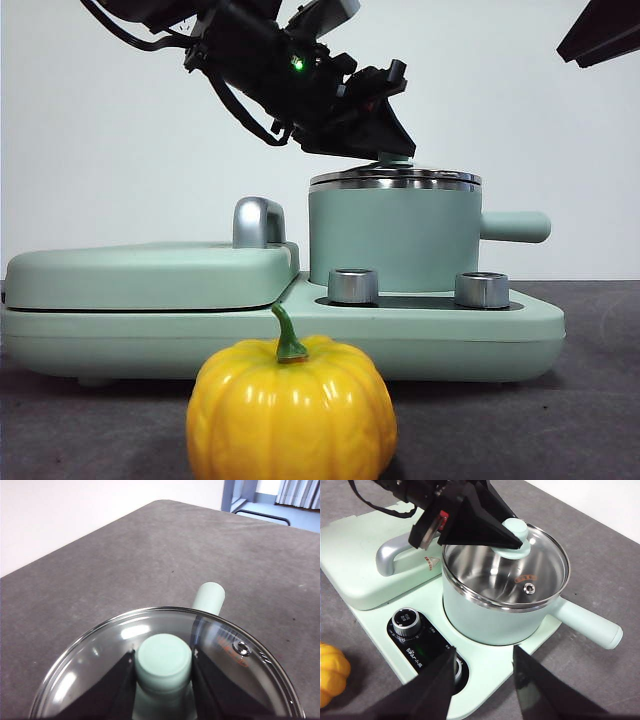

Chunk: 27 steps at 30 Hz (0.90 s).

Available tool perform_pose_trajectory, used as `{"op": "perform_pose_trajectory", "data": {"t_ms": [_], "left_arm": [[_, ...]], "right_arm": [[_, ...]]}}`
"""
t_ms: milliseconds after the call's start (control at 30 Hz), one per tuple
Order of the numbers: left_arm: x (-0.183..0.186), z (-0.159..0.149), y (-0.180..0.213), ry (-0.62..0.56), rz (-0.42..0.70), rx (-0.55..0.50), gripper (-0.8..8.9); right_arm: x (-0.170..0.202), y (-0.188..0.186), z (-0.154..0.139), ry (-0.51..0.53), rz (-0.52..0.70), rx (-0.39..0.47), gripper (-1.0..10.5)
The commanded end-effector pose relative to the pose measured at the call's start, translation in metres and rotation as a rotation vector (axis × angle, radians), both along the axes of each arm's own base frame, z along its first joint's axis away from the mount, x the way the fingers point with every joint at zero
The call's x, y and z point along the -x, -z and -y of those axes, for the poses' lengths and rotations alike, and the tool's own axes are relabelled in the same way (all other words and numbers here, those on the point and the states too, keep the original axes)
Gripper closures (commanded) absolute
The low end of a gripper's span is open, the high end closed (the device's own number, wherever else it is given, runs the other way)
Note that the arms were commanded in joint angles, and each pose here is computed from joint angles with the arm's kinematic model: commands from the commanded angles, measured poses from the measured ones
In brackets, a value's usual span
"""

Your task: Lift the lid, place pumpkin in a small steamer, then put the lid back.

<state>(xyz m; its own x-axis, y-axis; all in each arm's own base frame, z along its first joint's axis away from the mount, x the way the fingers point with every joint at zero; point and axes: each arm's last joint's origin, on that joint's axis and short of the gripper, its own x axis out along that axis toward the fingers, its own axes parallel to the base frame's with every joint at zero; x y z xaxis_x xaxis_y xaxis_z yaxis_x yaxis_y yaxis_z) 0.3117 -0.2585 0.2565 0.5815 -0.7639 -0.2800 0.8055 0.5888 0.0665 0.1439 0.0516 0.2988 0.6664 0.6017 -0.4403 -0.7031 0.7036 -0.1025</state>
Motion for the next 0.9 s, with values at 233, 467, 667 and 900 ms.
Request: {"op": "perform_pose_trajectory", "data": {"t_ms": [233,467,667,900], "left_arm": [[0.002,0.005,-0.019,-0.013,0.087,0.054,8.05],[0.008,-0.003,-0.038,-0.073,0.124,0.069,8.05],[0.019,-0.016,-0.057,-0.107,0.091,0.064,8.05],[0.038,-0.047,-0.084,-0.166,-0.024,0.075,8.04]], "right_arm": [[-0.001,-0.005,-0.001,-0.002,0.008,-0.013,7.7],[-0.001,-0.005,-0.001,-0.002,0.009,-0.014,7.7],[-0.001,-0.005,-0.001,-0.002,0.009,-0.014,7.7],[0.0,-0.005,-0.003,-0.027,0.007,-0.019,7.7]]}}
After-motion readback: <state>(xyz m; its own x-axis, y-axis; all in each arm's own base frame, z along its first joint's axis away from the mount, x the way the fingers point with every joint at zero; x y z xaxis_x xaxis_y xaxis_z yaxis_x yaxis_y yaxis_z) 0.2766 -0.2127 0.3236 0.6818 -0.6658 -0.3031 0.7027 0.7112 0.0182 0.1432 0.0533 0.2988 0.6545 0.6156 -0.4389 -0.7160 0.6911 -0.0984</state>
